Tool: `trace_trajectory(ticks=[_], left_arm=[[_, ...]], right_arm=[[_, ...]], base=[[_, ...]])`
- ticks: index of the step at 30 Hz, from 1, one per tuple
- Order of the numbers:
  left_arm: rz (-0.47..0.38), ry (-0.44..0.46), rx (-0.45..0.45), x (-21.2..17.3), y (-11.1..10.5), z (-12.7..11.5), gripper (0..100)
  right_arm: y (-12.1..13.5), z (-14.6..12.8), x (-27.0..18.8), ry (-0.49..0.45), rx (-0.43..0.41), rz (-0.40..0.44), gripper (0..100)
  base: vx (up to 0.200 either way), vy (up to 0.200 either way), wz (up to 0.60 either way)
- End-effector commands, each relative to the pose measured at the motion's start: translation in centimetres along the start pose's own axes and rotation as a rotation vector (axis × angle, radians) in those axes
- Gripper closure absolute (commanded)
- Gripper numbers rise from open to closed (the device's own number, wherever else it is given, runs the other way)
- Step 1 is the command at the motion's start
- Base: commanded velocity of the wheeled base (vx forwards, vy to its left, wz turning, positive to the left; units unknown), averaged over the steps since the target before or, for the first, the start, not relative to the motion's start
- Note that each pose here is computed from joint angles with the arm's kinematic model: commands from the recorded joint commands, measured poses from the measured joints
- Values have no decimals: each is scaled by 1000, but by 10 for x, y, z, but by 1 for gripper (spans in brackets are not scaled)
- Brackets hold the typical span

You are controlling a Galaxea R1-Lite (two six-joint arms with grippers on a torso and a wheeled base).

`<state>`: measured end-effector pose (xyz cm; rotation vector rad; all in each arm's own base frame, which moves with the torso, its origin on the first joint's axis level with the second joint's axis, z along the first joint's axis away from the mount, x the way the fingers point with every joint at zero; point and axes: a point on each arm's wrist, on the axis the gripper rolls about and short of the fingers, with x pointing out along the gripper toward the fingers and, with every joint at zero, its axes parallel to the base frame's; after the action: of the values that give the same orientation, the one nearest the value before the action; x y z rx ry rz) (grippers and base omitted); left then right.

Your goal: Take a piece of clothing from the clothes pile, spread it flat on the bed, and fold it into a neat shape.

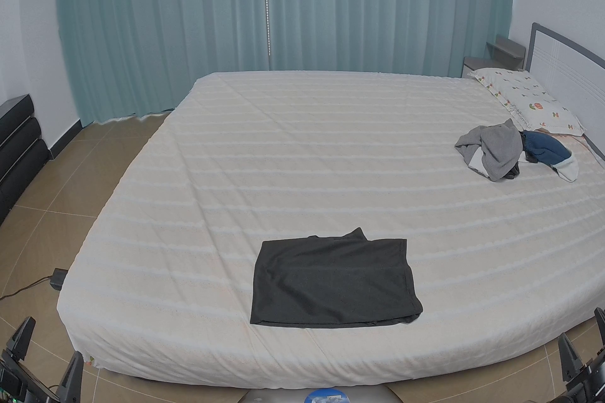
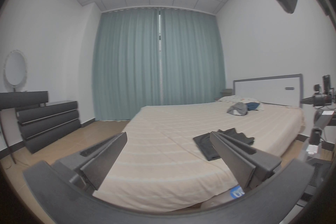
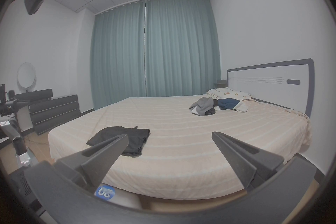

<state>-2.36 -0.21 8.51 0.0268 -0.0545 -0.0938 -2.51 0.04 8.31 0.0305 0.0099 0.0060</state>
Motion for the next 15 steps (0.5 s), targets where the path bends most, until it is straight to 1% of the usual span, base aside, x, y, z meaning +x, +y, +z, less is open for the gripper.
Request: trace_trajectory(ticks=[1,4,5,6,7,8,9,10,12,13,14,15], left_arm=[[106,12,15,0,2,-4,0],[113,12,12,0,2,-4,0],[113,12,12,0,2,-4,0],[96,10,11,0,2,-3,0],[73,16,10,0,2,-3,0],[45,26,9,0,1,-4,0],[-1,52,8,0,0,-8,0],[-26,69,2,1,0,-9,0],[-16,103,-25,3,0,-9,0],[-16,106,-25,4,1,-9,0],[-7,100,-27,3,1,-9,0],[-7,100,-27,3,1,-9,0]], right_arm=[[-1,0,0,-20,-4,-41,0],[0,0,1,-45,-69,-12,0],[0,0,1,-45,-69,-12,0],[1,0,2,-75,-132,31,0],[1,0,2,-78,-168,50,0],[2,0,2,-77,-190,61,0],[2,0,2,-77,-203,65,0],[2,0,2,-77,-204,65,0],[1,0,2,-75,-193,60,0],[1,0,2,-75,-187,58,0],[1,0,2,-73,-156,47,0],[1,0,2,-73,-151,46,0]], base=[[0,0,0],[0,0,0],[0,0,0],[0,0,0],[0,0,0],[0,0,0],[0,0,0],[0,0,0],[0,0,0],[0,0,0],[0,0,0],[0,0,0]])
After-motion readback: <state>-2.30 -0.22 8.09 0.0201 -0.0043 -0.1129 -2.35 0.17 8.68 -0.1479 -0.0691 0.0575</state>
